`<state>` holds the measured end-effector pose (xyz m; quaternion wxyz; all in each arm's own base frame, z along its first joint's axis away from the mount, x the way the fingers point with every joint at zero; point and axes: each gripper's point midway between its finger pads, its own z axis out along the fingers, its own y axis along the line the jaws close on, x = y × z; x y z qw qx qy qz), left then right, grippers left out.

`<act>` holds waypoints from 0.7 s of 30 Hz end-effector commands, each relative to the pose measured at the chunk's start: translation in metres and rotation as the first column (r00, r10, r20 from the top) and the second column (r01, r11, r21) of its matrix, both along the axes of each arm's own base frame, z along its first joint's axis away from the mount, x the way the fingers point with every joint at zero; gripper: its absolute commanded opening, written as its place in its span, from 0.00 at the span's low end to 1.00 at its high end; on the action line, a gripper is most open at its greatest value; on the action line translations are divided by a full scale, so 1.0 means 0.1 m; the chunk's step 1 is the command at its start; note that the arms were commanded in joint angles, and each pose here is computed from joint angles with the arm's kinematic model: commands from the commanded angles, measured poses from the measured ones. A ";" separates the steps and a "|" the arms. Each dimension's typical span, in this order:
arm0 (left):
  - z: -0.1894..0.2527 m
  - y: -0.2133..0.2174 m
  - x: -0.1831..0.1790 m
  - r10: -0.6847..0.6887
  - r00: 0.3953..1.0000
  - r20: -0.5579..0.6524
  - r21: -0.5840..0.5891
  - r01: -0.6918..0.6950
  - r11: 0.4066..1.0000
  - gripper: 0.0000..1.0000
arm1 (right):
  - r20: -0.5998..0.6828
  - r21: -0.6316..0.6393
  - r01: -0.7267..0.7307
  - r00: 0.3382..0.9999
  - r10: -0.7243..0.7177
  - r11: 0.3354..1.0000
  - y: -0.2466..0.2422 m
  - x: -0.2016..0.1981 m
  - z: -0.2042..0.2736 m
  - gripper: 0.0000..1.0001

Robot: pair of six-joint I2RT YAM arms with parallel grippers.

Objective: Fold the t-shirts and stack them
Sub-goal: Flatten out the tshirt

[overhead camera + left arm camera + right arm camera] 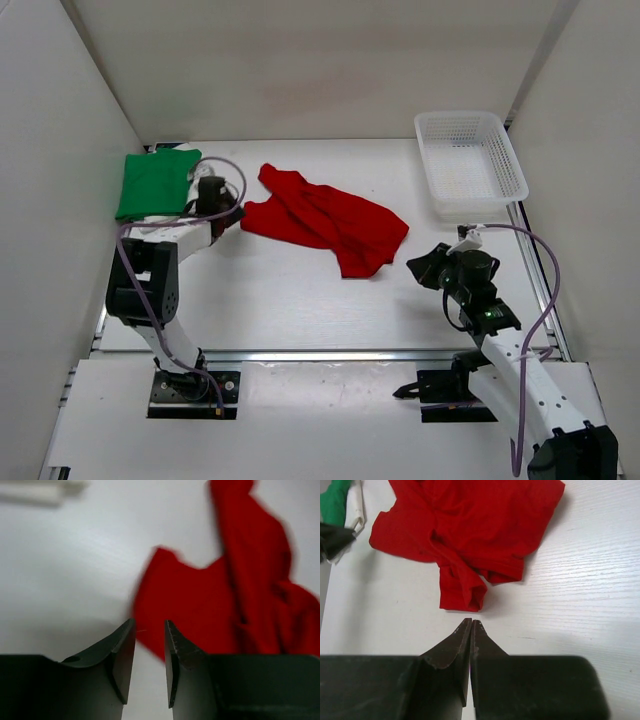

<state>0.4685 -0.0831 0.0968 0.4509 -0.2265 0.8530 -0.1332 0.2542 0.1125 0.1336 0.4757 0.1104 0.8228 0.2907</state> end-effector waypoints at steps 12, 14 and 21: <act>-0.13 0.22 0.06 0.129 0.992 0.005 -0.087 -0.128 0.988 0.42 | 0.046 0.013 -0.101 0.994 0.100 0.995 0.24 -0.05 -0.04 0.00; -0.09 0.15 0.22 0.103 0.995 0.006 -0.015 -0.103 0.995 0.48 | 0.029 -0.008 -0.119 0.992 0.119 0.993 0.27 -0.05 -0.10 0.00; -0.46 0.00 0.50 0.020 0.992 -0.123 0.009 -0.019 1.000 0.53 | -0.076 -0.144 -0.210 0.977 0.201 0.967 0.56 0.16 -0.28 0.23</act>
